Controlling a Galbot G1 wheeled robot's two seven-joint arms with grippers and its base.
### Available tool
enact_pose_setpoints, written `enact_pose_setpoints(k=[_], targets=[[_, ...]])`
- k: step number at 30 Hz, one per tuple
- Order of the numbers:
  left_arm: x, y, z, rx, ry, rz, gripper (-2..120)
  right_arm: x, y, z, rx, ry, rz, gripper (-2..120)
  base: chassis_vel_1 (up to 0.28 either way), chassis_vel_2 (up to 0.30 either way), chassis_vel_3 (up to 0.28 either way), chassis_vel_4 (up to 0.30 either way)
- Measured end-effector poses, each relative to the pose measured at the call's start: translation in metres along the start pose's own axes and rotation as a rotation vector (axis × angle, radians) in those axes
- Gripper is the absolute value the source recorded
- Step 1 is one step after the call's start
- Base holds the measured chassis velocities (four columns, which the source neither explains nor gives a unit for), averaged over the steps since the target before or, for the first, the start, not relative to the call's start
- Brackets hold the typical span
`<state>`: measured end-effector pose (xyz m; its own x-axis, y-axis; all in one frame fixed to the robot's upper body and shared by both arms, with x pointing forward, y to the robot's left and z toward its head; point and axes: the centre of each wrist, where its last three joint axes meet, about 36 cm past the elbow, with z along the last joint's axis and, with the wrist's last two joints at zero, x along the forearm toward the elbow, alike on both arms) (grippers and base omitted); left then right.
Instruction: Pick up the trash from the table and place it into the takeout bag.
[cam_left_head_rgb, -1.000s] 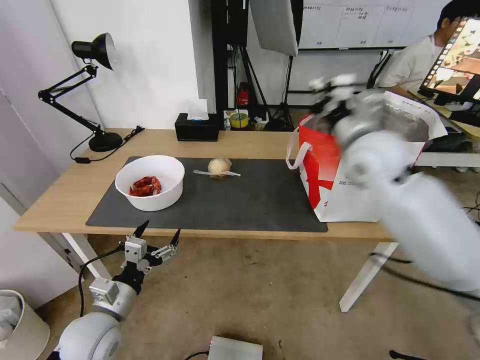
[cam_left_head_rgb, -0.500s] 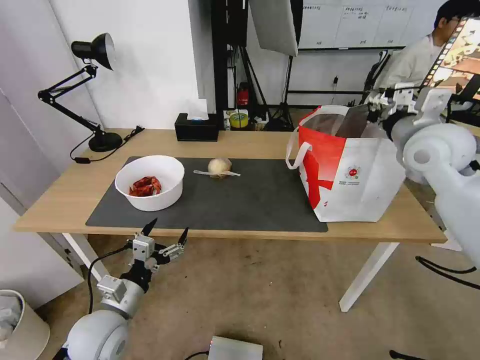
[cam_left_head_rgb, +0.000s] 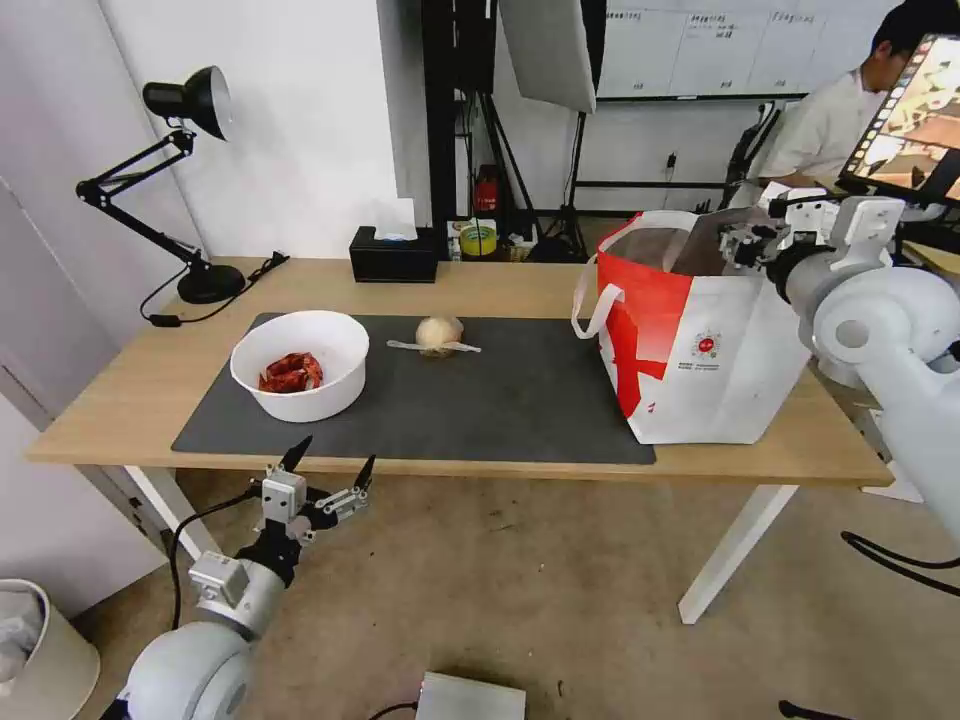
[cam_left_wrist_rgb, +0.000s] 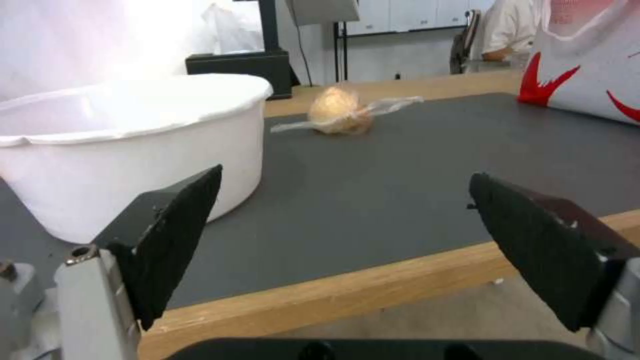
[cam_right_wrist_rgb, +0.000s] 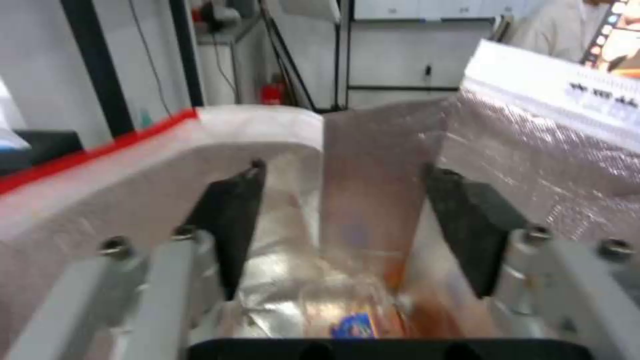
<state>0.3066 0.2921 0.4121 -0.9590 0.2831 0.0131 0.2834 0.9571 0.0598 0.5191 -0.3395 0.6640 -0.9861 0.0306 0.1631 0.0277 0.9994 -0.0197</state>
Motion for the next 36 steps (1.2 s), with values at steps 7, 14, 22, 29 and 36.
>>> enact_pose_setpoints(k=[7,14,22,29,36], targets=[[0.001,0.002,-0.004,-0.005,-0.009,-0.004,100,0.022,0.016,-0.004,-0.067,-0.184,-0.128,91,0.0,0.0,0.0,0.0],[0.0,0.001,-0.005,-0.003,-0.013,-0.011,100,0.076,0.052,0.029,-0.044,-0.236,-0.441,100,0.0,0.0,0.0,0.0],[0.001,0.002,-0.005,-0.003,-0.007,-0.017,100,0.115,0.074,0.11,0.011,-0.123,-0.519,100,0.0,0.0,0.0,0.0],[0.002,0.003,-0.001,-0.008,0.016,-0.019,100,0.129,0.069,0.173,0.004,-0.093,-0.482,100,0.0,0.0,0.0,0.0],[0.003,0.003,0.008,-0.007,0.045,-0.022,100,0.148,0.067,0.236,-0.029,-0.107,-0.401,100,0.0,0.0,0.0,0.0]])
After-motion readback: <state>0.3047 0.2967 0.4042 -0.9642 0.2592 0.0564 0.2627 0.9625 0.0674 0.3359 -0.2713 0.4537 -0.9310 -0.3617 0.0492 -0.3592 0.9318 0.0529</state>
